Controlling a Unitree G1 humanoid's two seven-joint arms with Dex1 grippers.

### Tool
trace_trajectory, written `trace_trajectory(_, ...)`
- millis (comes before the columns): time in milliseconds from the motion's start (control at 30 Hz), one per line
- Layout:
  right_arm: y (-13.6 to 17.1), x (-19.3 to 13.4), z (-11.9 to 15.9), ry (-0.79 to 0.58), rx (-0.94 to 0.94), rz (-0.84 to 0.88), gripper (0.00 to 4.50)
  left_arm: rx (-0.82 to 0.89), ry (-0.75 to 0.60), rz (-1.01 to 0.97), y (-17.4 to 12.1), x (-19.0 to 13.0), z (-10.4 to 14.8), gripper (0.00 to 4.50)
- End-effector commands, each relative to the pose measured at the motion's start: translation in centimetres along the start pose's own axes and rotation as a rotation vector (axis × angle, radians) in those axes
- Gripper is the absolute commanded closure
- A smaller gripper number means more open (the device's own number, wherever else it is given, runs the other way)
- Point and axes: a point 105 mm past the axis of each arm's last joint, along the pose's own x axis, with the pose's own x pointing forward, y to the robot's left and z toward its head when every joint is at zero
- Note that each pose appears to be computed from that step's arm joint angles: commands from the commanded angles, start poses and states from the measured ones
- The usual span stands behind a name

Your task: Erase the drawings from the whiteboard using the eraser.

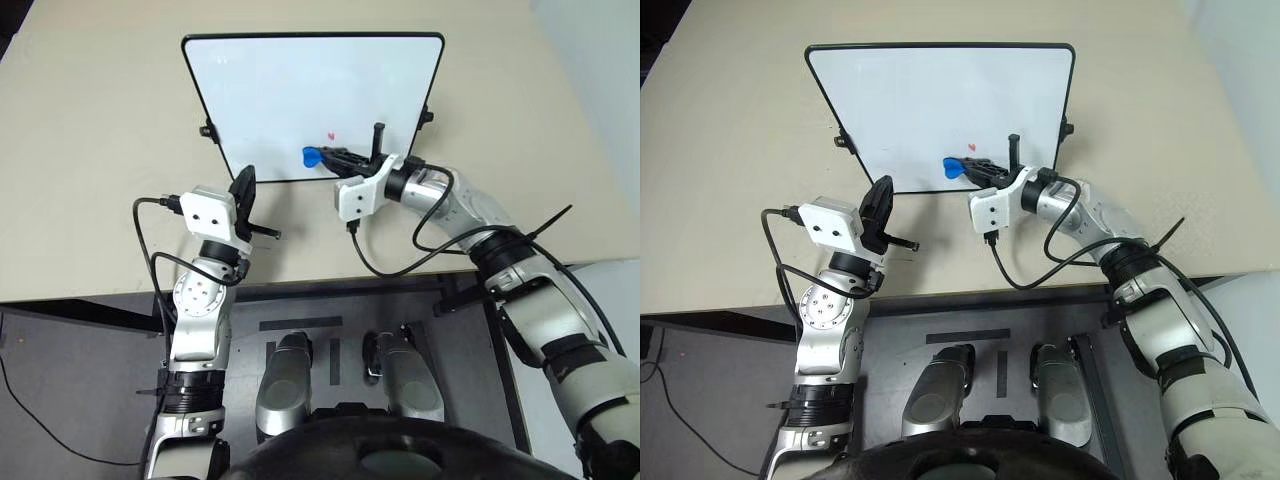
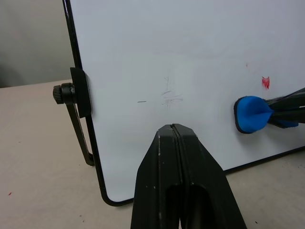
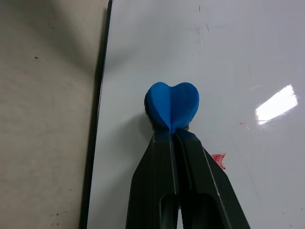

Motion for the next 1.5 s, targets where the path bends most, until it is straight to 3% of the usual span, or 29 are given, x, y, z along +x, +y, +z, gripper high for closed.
trace_trajectory(33,-4.3,-0.3,-0.9,0.038,-0.060,-0.167,4.48,0.017,-0.054,-0.001,0.2,0.2,1.4,4.50)
trace_trajectory(200,-6.6,-1.5,-0.9,0.052,-0.112,-0.291,4.48,0.017,-0.055,-0.002,0.2,0.2,1.4,4.50)
trace_trajectory(433,-7.4,-2.7,-1.0,0.090,-0.145,-0.356,4.48,0.013,-0.054,-0.005,0.0,0.3,1.3,4.50)
trace_trajectory(533,-6.4,-2.4,-1.0,0.088,-0.122,-0.322,4.48,0.012,-0.055,-0.008,-0.1,0.3,1.3,4.50)
trace_trajectory(767,-1.1,-1.4,-1.3,0.098,-0.044,-0.106,4.48,0.012,-0.058,-0.013,-0.2,0.5,1.4,4.50)
trace_trajectory(933,0.1,-1.3,-1.6,0.109,-0.020,-0.049,4.48,0.013,-0.058,-0.011,-0.1,0.4,1.4,4.50)
trace_trajectory(1500,-8.2,-3.5,-1.5,0.136,-0.165,-0.446,4.48,0.009,-0.059,-0.017,-0.3,0.5,1.4,4.50)
